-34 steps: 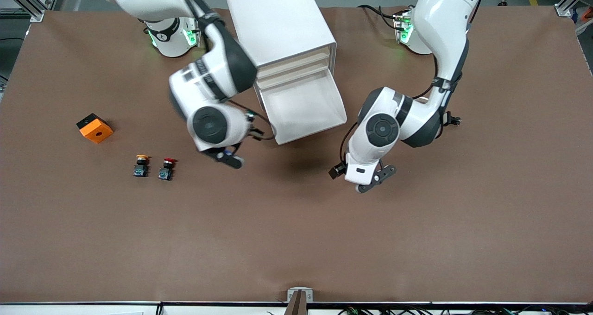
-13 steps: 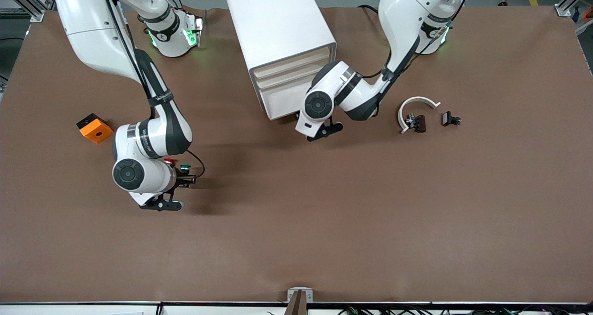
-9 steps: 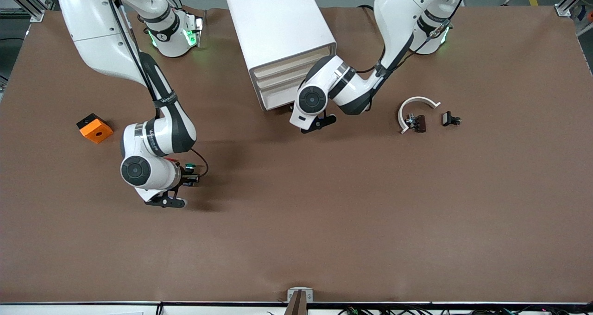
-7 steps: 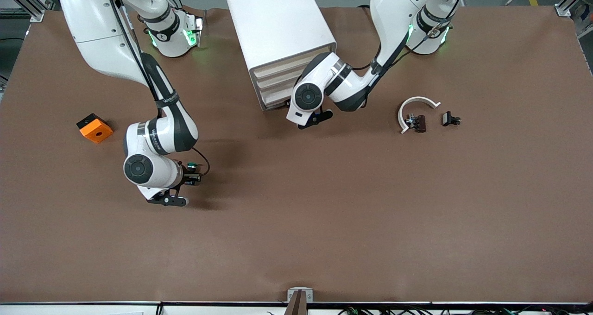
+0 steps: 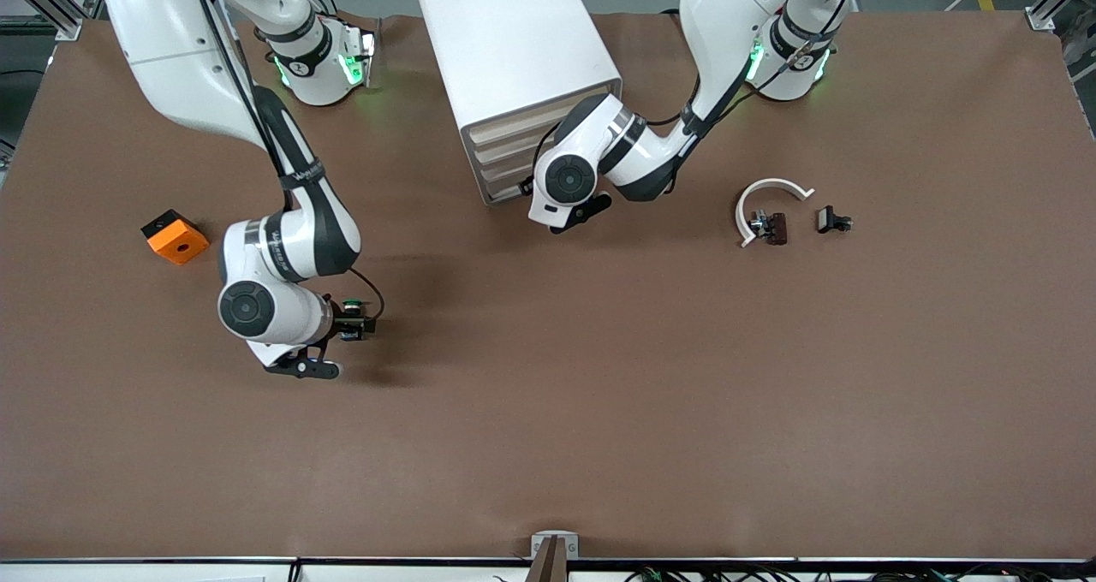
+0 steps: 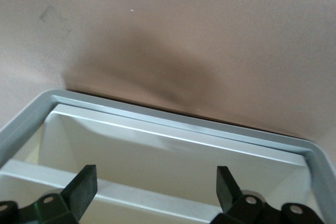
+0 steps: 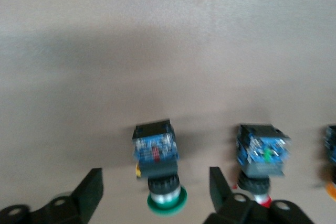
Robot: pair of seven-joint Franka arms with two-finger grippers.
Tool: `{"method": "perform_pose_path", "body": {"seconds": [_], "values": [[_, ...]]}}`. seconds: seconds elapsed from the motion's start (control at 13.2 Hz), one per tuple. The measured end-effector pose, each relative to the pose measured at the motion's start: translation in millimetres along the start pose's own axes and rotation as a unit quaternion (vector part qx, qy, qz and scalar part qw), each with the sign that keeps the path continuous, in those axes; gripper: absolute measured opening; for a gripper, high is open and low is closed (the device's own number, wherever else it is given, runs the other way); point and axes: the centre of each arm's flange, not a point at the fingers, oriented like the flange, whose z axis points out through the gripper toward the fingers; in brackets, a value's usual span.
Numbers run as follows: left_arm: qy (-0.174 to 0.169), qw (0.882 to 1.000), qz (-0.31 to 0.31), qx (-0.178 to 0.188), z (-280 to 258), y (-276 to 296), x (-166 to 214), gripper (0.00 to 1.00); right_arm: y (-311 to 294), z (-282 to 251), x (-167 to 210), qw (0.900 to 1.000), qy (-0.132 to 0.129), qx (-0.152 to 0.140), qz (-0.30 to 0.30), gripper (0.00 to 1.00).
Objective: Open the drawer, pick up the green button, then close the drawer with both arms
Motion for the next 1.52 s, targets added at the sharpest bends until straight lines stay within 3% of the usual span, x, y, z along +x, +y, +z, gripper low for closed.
{"method": "perform_pose_path", "body": {"seconds": [0.15,0.38,0.61,0.91,1.06,1.22,1.52], "values": [[0.0,1.0,-0.022,-0.015,-16,-2,20,1.0,5,-48,-12,1.0,-0.005,0.001,0.001,1.0],[0.003,0.995,-0.072,-0.062,-84,-21,98,1.0,11,-104,-33,1.0,-0.006,0.003,-0.004,1.0],[0.056,0.989,-0.101,-0.094,-179,-65,172,1.0,22,-151,-55,1.0,-0.005,0.005,-0.017,1.0],[0.147,0.969,-0.139,-0.144,-300,-139,225,1.0,61,-219,-86,0.999,0.006,0.016,-0.037,1.0],[0.208,0.957,-0.143,-0.142,-344,-174,227,1.0,91,-240,-92,0.998,0.015,0.022,-0.05,1.0],[0.249,0.954,-0.118,-0.116,-369,-202,223,1.0,123,-243,-88,0.998,0.018,0.028,-0.057,1.0],[0.267,0.959,-0.062,-0.073,-420,-285,225,1.0,162,-250,-84,0.998,0.018,0.033,-0.051,1.0]]}}
